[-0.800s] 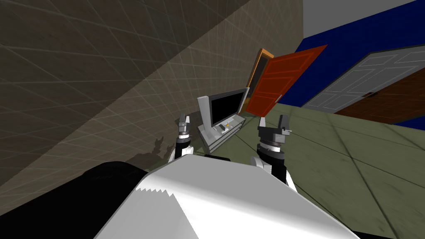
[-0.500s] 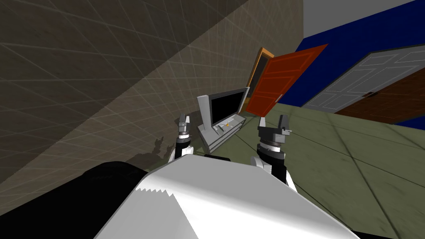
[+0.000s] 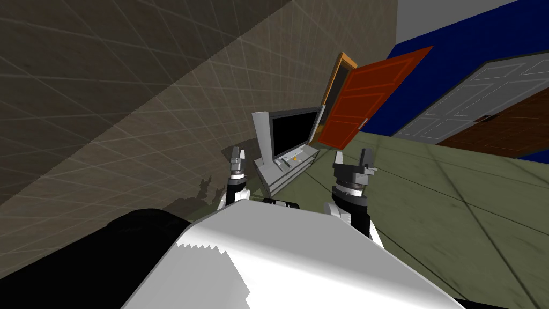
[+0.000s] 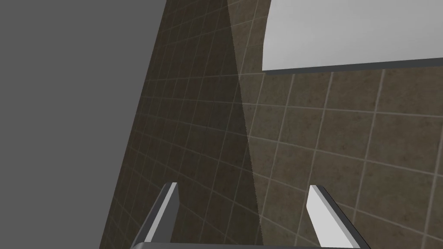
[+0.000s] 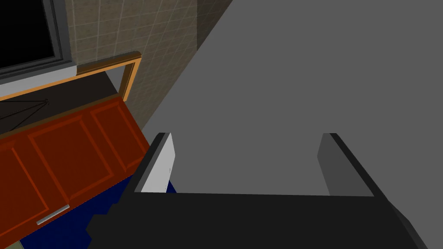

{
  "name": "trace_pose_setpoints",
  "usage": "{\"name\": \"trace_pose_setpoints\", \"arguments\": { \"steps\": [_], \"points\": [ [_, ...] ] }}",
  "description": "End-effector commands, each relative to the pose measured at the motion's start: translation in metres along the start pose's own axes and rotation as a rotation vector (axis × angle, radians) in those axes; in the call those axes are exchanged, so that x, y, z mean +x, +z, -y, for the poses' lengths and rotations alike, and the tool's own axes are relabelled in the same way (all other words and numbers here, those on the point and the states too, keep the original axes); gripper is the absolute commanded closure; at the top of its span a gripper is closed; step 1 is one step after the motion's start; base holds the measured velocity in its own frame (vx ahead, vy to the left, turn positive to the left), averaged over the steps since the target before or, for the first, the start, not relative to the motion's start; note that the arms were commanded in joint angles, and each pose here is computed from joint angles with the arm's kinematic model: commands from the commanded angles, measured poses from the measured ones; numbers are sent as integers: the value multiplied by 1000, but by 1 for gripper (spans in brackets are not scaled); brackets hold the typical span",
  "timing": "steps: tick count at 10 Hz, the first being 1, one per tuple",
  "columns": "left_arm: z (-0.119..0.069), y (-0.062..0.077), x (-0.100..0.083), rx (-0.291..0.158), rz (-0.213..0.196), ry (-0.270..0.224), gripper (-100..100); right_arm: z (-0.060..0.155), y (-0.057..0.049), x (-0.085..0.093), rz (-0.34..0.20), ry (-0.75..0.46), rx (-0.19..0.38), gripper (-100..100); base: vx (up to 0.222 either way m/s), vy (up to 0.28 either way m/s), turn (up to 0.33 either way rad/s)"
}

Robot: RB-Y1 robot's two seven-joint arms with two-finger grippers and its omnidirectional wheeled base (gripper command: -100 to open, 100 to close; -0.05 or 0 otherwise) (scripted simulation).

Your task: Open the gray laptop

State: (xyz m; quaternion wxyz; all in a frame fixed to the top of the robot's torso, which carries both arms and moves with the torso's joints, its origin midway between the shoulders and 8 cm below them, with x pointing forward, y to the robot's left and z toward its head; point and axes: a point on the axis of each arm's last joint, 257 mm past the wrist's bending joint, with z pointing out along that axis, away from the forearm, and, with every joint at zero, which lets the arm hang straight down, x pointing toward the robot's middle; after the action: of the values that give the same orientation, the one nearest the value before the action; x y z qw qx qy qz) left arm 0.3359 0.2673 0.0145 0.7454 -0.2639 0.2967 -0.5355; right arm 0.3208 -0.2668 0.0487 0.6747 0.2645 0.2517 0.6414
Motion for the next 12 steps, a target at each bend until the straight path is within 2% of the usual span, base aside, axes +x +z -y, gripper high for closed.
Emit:
{"name": "trace_pose_setpoints", "arguments": {
  "steps": [1, 2, 4, 7, 9, 12],
  "points": [
    [0, 0, 0, 0, 0, 0, 0, 0, 0, 0, 0, 0, 0, 0, 0, 0, 0],
    [-7, -2, 2, -13, -35, 20, -100, 0, 0, 0, 0, 0, 0, 0, 10, -20, -34],
    [-23, -7, 3, -46, -86, 58, -100, 0, 0, 0, 0, 0, 1, 0, 0, -53, -53],
    [-60, -19, -5, -131, -147, 135, -100, 0, 0, 0, 0, 0, 1, 0, 0, -95, -81],
    [-92, -30, -19, -208, -168, 194, -100, 0, 0, 0, 0, 0, 1, 0, -2, -86, -42],
    [-141, -53, -54, -342, -169, 286, -100, 0, 0, 0, 0, 0, 1, 0, 52, -157, -181]
  ]
}}
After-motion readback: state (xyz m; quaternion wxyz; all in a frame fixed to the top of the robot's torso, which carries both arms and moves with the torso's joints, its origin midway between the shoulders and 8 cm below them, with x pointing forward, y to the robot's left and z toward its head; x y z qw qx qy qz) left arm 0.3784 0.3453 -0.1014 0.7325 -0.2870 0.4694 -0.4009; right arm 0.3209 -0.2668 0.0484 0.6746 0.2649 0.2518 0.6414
